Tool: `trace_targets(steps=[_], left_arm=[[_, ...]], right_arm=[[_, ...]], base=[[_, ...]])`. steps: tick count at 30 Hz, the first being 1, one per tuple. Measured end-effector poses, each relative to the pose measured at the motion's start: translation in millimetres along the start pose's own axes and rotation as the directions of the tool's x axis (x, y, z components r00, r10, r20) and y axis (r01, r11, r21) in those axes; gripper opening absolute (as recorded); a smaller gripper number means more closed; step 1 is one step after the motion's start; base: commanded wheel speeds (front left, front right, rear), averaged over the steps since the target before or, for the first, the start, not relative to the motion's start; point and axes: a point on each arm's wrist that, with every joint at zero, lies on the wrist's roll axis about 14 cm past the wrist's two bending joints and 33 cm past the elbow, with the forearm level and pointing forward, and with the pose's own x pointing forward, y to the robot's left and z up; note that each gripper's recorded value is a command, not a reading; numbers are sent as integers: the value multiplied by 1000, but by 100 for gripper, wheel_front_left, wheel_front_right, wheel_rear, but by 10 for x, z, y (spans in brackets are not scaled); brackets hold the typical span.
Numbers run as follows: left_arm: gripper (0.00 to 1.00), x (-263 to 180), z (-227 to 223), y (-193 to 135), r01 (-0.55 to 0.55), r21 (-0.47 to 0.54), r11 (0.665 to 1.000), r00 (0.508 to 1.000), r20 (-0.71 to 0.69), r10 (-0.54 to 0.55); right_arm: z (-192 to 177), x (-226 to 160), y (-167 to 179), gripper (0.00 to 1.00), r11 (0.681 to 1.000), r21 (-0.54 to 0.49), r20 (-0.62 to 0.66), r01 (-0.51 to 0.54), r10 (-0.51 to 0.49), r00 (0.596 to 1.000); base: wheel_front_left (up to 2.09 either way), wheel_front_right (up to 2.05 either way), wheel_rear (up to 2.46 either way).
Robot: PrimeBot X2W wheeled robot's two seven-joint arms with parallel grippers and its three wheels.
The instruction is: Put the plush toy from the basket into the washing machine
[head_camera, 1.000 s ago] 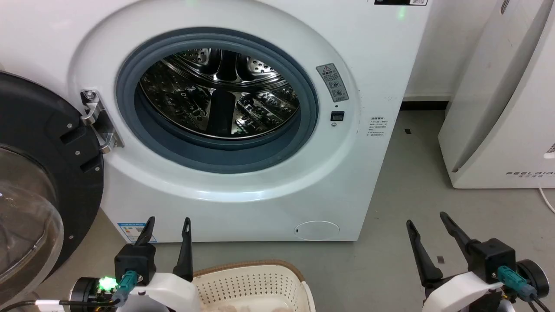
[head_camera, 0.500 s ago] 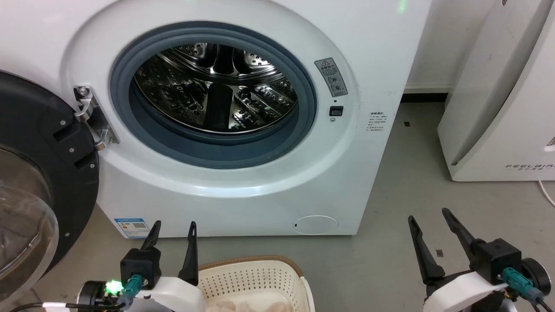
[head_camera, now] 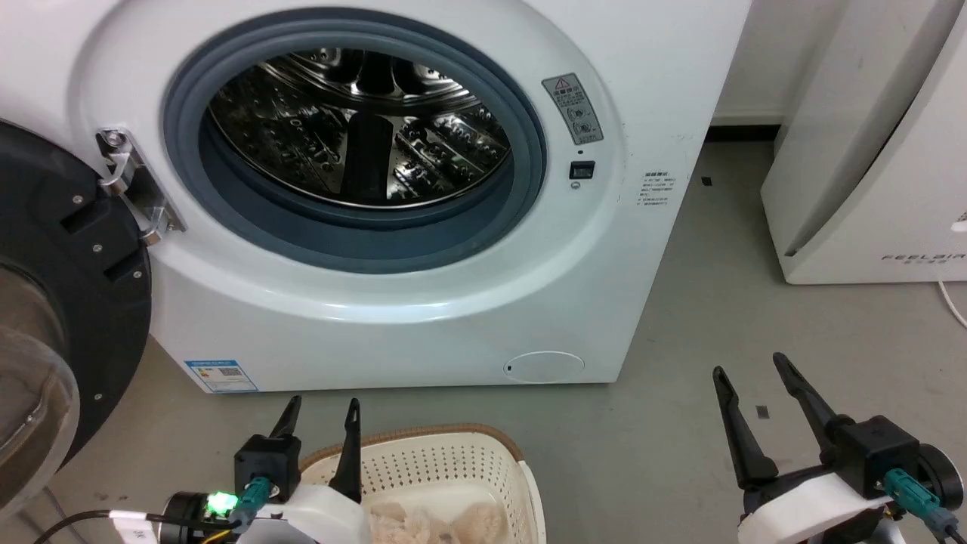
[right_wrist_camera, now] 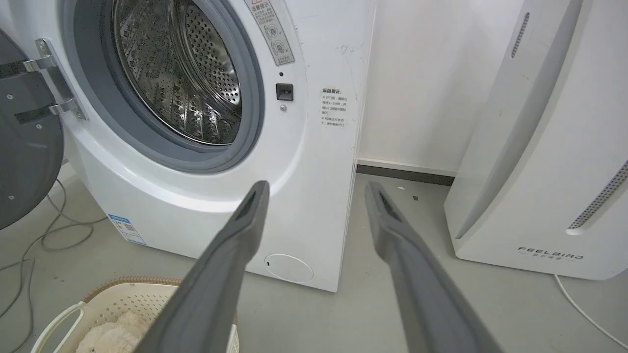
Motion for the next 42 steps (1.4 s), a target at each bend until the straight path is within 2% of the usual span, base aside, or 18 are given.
trace_targets(steps=[11, 21, 32, 42], left_arm=[[100, 146, -346, -135, 53, 6, 999, 994, -98, -52], [100, 286, -781, -220, 114, 22, 993, 969, -222, -106], [100, 409, -1212, -277, 173, 15, 985, 926, -342, -157], [100, 436, -1686, -313, 234, 21, 972, 853, -484, -194]], right_arm=[[-107, 56, -23, 100, 1000, 12, -18, 6, -6, 1000], [-196, 168, -77, 100, 999, 29, -27, 19, -18, 999], [-338, 249, -132, 100, 999, 42, -47, 35, -33, 998], [-448, 357, -150, 100, 998, 54, -57, 38, -35, 998]], base=[[0, 0, 0], [0, 0, 0], [0, 0, 0], [0, 0, 0]])
